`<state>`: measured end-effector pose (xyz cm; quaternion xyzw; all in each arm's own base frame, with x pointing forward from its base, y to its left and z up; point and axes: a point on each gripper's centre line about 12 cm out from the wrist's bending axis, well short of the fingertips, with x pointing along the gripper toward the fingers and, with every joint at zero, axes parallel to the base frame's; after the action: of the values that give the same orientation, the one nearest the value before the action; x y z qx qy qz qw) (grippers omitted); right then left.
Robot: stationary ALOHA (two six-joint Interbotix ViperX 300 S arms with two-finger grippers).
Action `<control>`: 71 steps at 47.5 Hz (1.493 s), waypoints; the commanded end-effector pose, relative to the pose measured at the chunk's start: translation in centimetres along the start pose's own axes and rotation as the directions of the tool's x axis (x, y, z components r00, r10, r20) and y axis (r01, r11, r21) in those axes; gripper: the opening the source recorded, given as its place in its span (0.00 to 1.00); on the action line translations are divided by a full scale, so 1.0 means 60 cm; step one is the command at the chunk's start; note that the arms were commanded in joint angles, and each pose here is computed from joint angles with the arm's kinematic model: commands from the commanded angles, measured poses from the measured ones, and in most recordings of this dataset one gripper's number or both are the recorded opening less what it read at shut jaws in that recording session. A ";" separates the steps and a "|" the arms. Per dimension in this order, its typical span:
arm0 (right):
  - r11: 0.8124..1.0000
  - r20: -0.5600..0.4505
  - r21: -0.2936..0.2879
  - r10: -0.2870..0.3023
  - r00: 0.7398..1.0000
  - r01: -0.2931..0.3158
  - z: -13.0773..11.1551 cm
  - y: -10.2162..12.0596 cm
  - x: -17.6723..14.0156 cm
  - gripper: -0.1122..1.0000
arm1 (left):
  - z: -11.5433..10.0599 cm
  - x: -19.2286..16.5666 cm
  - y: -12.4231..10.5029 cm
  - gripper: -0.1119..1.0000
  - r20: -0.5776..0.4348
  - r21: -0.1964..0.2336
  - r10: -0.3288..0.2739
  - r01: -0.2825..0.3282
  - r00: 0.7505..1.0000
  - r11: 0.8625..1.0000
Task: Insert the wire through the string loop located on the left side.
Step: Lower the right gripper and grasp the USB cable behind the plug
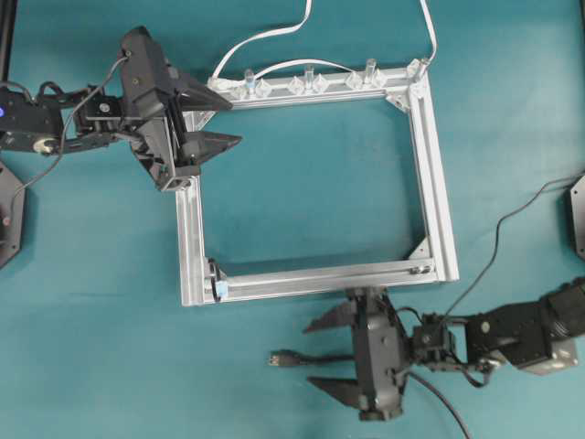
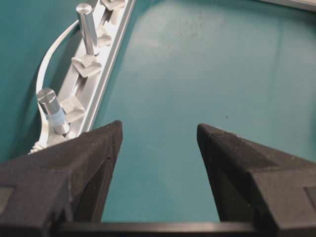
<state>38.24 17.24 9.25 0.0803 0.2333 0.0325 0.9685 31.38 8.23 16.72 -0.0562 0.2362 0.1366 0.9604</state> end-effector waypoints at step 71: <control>0.999 -0.018 0.027 -0.043 0.999 0.044 -0.031 0.002 0.027 0.33 | 0.010 -0.003 -0.017 0.69 0.021 0.022 -0.029 0.029 0.999 0.999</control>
<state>38.47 17.83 6.05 0.0813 0.2523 0.0104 0.9642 31.59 7.36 16.70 -0.0531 0.2377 0.1233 0.9620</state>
